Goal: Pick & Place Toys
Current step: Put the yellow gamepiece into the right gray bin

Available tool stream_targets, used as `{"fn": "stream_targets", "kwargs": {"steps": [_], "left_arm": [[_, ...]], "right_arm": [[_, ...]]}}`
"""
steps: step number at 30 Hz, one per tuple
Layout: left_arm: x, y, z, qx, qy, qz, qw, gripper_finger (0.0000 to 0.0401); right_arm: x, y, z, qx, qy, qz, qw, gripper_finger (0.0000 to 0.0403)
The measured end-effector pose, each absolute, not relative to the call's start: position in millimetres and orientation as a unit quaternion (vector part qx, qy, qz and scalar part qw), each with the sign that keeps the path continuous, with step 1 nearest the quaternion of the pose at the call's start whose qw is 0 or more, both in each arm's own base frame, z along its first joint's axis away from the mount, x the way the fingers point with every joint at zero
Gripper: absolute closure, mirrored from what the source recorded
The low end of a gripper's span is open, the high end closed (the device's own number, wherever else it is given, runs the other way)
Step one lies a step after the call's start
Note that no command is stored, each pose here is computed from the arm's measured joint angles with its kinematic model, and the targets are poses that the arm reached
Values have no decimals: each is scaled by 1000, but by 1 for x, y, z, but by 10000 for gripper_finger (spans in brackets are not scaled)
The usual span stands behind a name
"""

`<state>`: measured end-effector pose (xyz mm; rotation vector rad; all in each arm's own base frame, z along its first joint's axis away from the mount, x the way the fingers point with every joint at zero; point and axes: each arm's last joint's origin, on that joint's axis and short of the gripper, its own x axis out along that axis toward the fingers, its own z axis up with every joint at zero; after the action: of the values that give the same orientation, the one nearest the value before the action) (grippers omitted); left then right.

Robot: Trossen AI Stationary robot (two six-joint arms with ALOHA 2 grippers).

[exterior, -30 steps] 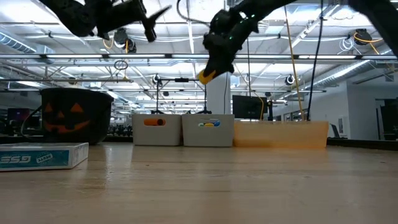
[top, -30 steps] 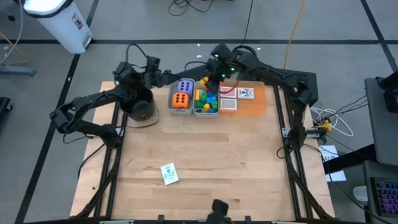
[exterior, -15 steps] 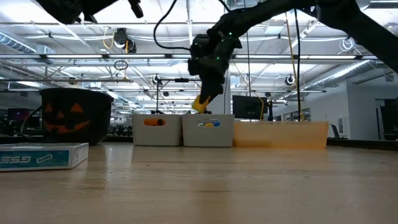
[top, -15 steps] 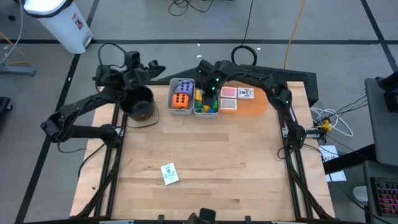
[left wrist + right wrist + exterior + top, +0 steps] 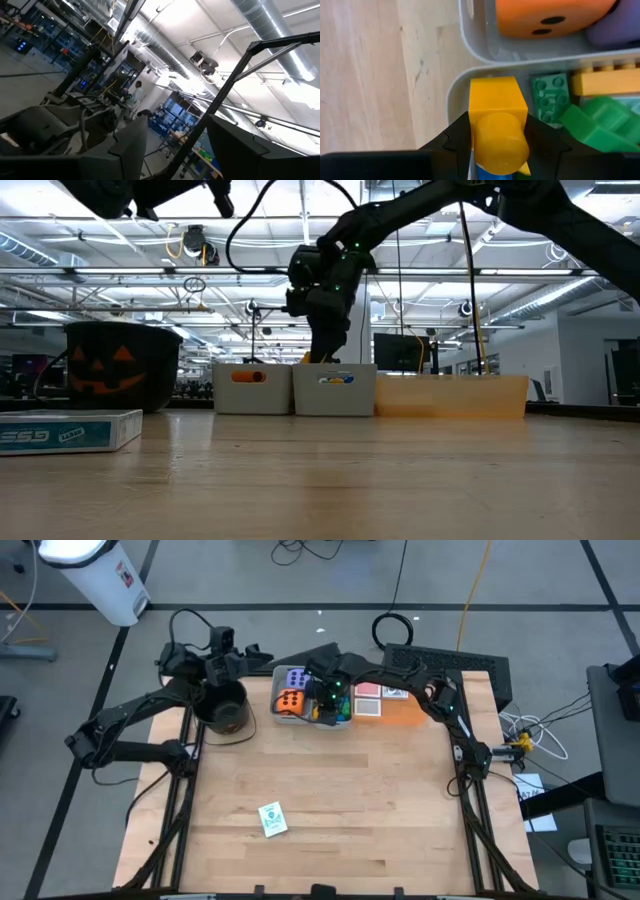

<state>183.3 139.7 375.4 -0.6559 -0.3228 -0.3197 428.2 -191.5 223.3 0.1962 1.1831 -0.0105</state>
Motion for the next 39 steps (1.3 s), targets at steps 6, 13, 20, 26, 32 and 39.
{"fn": "stream_targets", "kwargs": {"steps": [6, 13, 20, 26, 32, 39], "left_arm": [[185, 137, 375, -320, -154, -163, 920, 187], [186, 136, 375, -321, -153, -165, 920, 187], [186, 136, 375, -321, -153, -165, 920, 187], [186, 136, 375, -322, -153, -165, 920, 187], [186, 136, 375, -322, -153, -164, 920, 187], [186, 136, 375, -321, -153, -164, 920, 187]], "right_arm": [[431, -194, 213, 95, 565, -11, 819, 273], [431, -194, 206, 92, 561, -14, 823, 273], [427, -192, 192, 98, 573, -9, 813, 273], [427, -192, 191, 98, 572, -9, 815, 272], [429, -193, 191, 95, 565, -11, 820, 246], [429, -194, 188, 76, 574, -24, 815, 201]]}}
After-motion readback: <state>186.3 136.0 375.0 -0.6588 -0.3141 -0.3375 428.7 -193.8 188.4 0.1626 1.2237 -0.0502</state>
